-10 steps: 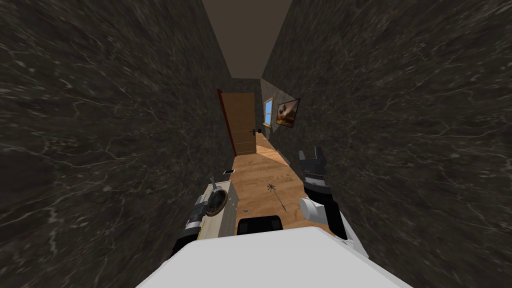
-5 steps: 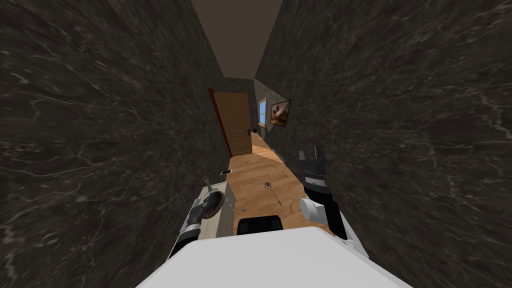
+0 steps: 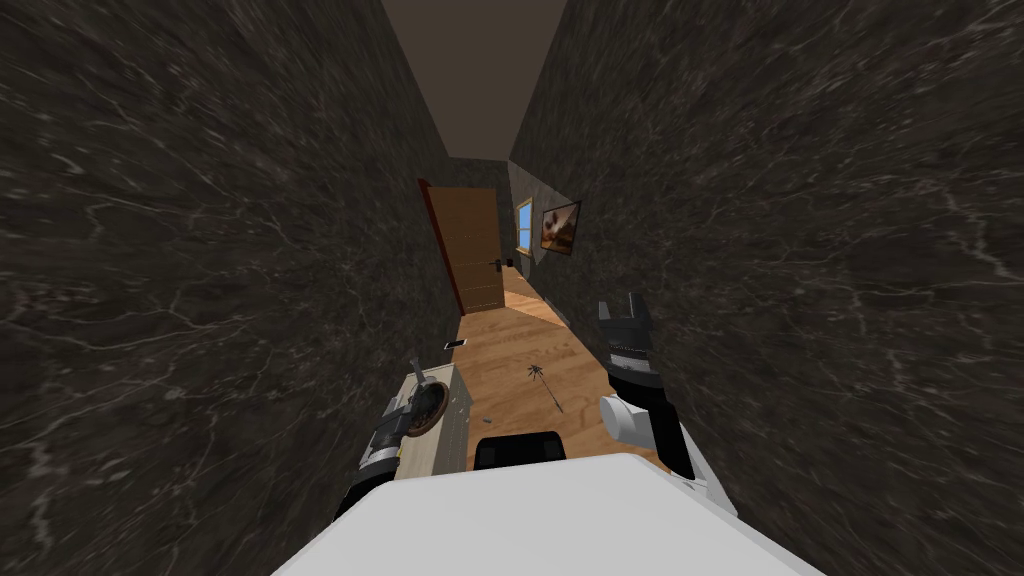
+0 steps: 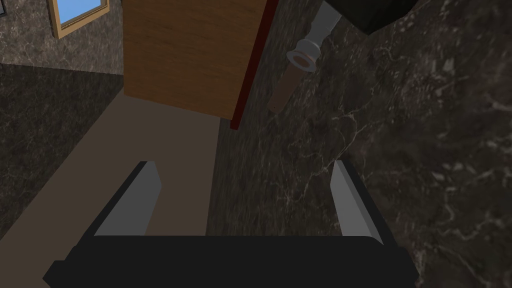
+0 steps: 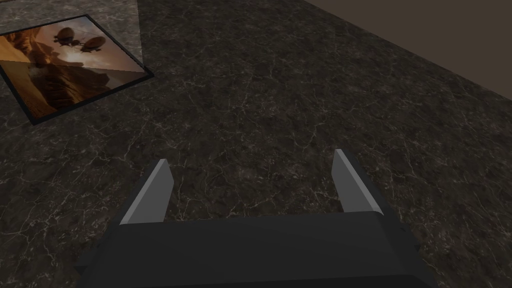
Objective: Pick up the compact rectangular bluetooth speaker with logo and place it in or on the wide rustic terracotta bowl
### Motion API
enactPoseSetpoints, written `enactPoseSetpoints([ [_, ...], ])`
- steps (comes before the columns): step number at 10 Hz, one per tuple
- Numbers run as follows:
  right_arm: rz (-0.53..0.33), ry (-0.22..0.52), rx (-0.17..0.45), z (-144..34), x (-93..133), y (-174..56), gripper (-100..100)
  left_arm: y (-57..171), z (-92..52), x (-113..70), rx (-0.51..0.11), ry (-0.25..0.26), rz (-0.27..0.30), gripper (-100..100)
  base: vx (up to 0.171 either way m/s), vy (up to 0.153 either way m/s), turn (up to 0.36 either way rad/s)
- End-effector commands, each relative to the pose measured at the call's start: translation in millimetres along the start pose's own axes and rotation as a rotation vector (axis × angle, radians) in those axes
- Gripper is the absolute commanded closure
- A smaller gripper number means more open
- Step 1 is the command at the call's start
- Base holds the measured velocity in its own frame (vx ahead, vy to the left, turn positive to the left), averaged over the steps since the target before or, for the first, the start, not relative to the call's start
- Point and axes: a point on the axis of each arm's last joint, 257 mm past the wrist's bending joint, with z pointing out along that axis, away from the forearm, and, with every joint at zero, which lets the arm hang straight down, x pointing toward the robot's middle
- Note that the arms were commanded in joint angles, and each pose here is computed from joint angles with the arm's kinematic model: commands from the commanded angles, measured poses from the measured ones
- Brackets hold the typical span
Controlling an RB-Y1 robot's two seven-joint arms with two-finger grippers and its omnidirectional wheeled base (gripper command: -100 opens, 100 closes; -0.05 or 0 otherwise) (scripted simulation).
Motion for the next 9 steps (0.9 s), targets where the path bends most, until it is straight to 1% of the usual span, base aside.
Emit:
enactPoseSetpoints([
  [1,0.0,0.0,0.0,0.0,0,0,0,0,0.0,0.0,0.0,0.0,0.0,-100,0.0,0.0,0.0],
  [3,0.0,0.0,0.0,0.0,0,0,0,0,0.0,0.0,0.0,0.0,0.0,-100,-0.005,0.0,-0.017],
  [4,0.0,0.0,0.0,0.0,0,0,0,7,6.4,-9.0,-0.003,0.005,-0.002,-100,-0.011,-0.03,-0.005],
  [9,0.0,0.0,0.0,0.0,0,0,0,22,22.2,-32.2,-0.008,0.02,-0.008,-100,-0.009,-0.047,0.01],
])
